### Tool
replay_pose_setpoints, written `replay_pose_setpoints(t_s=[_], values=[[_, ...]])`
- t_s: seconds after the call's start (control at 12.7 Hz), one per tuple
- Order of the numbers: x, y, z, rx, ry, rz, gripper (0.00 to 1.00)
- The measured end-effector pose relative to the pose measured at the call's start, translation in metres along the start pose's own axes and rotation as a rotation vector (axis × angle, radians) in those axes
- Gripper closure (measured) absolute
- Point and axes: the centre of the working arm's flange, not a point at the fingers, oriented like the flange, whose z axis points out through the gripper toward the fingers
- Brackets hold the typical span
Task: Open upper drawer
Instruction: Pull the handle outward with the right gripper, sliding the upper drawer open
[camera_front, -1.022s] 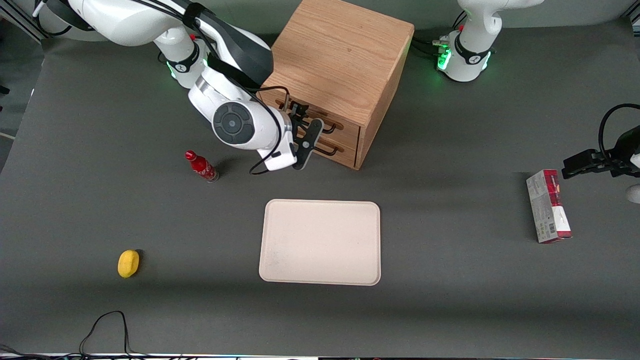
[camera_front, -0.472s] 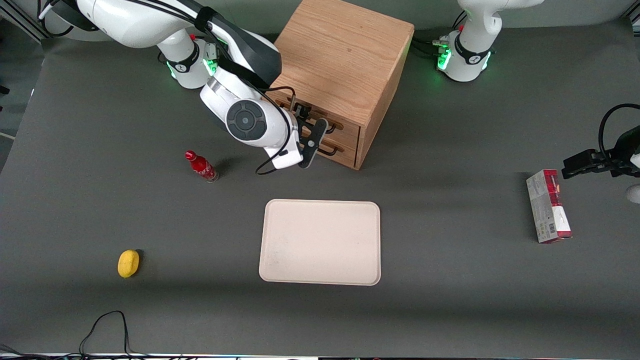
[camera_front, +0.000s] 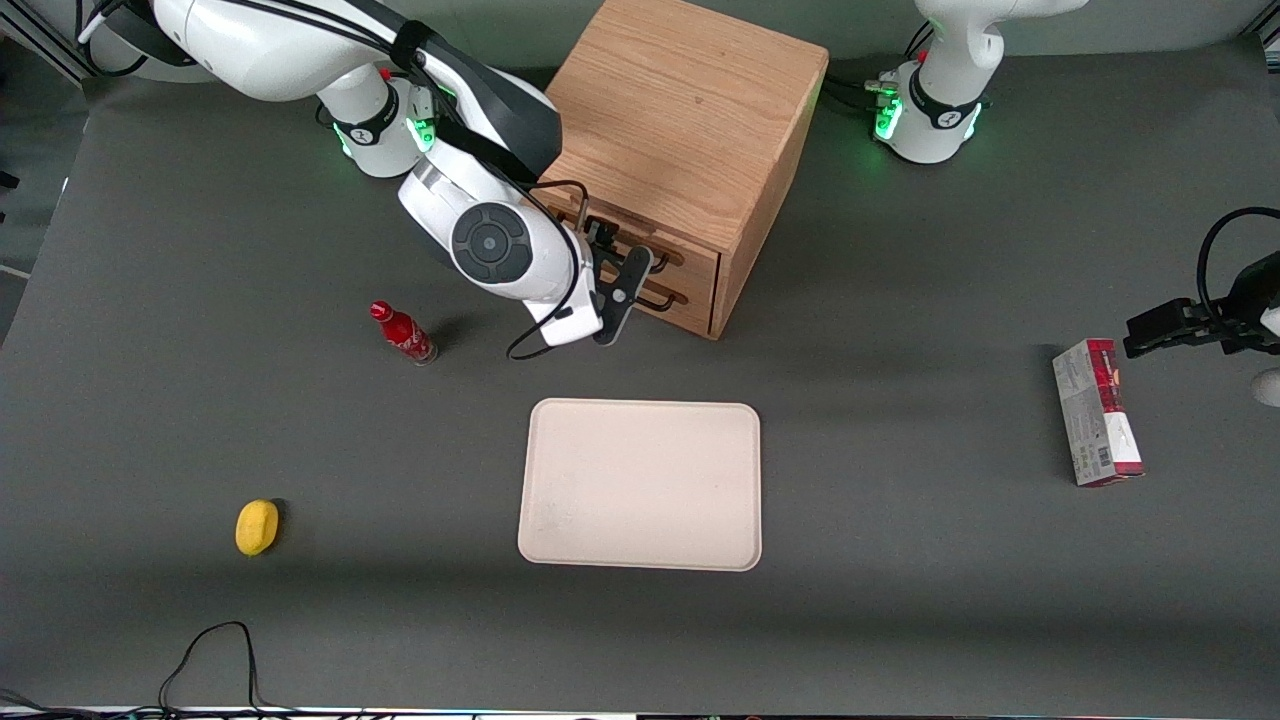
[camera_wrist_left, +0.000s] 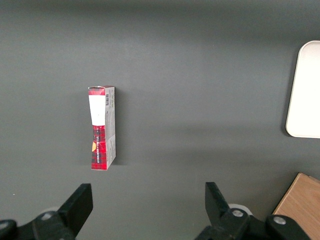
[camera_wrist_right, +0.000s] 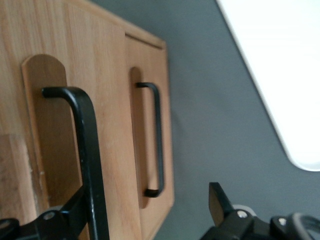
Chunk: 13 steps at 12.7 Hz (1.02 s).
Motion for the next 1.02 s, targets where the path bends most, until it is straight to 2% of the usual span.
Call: replay_pose_setpoints(t_s=[0.08, 0.47, 1.02], values=[[0.001, 0.012, -0.003, -0.011, 0.009, 0.006, 0.0], [-0.001, 0.082, -0.014, -0.011, 0.062, 0.076, 0.0], [-0.022, 0.145, -0.056, -0.081, 0.13, 0.08, 0.0]])
